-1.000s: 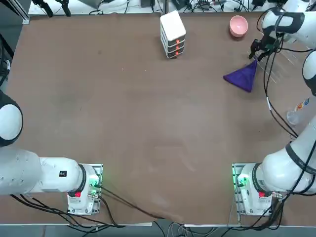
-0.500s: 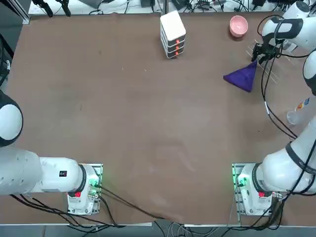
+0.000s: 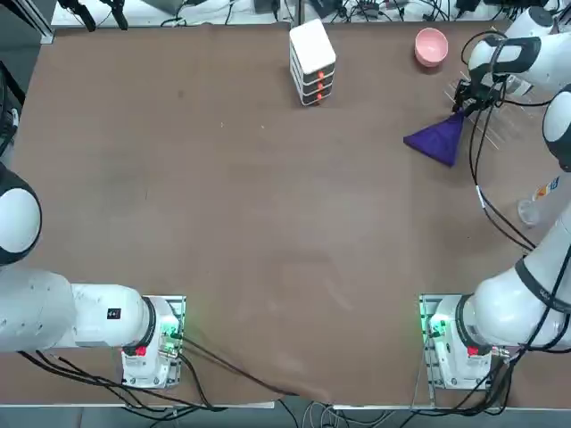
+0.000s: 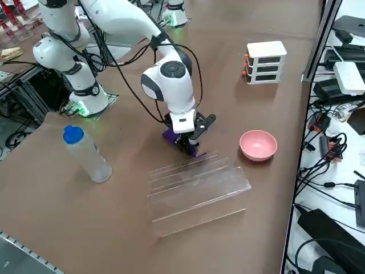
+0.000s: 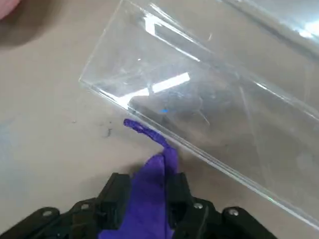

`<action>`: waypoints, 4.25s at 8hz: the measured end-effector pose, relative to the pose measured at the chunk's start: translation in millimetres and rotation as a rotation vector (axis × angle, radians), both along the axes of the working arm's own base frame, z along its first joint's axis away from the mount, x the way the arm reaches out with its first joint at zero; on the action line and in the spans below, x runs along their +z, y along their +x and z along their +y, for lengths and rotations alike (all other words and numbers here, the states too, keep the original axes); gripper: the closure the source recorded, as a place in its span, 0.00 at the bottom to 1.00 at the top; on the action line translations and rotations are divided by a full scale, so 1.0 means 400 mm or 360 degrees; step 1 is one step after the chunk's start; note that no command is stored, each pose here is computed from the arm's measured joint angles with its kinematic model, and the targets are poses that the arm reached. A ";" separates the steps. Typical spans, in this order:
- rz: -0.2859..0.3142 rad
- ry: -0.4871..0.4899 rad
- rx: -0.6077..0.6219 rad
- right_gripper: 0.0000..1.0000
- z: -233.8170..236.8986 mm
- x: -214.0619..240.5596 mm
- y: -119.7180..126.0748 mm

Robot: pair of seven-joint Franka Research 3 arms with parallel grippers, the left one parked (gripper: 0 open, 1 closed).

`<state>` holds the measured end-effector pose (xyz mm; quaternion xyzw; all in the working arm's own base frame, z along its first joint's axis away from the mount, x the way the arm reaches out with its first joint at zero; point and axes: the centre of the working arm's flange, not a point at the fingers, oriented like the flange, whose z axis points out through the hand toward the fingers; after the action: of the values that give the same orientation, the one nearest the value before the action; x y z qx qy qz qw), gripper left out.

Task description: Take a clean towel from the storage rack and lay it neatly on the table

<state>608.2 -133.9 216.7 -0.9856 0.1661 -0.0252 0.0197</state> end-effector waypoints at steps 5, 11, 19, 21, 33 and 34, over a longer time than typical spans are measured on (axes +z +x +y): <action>-0.0002 -0.0008 -0.0008 0.69 -0.003 -0.017 -0.001; -0.0023 -0.0016 0.0005 0.91 -0.001 0.002 0.007; 0.0364 0.0170 0.0150 0.96 0.137 0.148 -0.055; 0.0552 0.0238 0.0204 0.95 0.192 0.173 -0.125; 0.0894 0.0350 0.0423 0.94 0.376 0.112 -0.406; 0.0875 0.0364 0.0420 0.93 0.377 0.110 -0.416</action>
<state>442.0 16.7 260.6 -0.9599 0.0378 0.2635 0.0879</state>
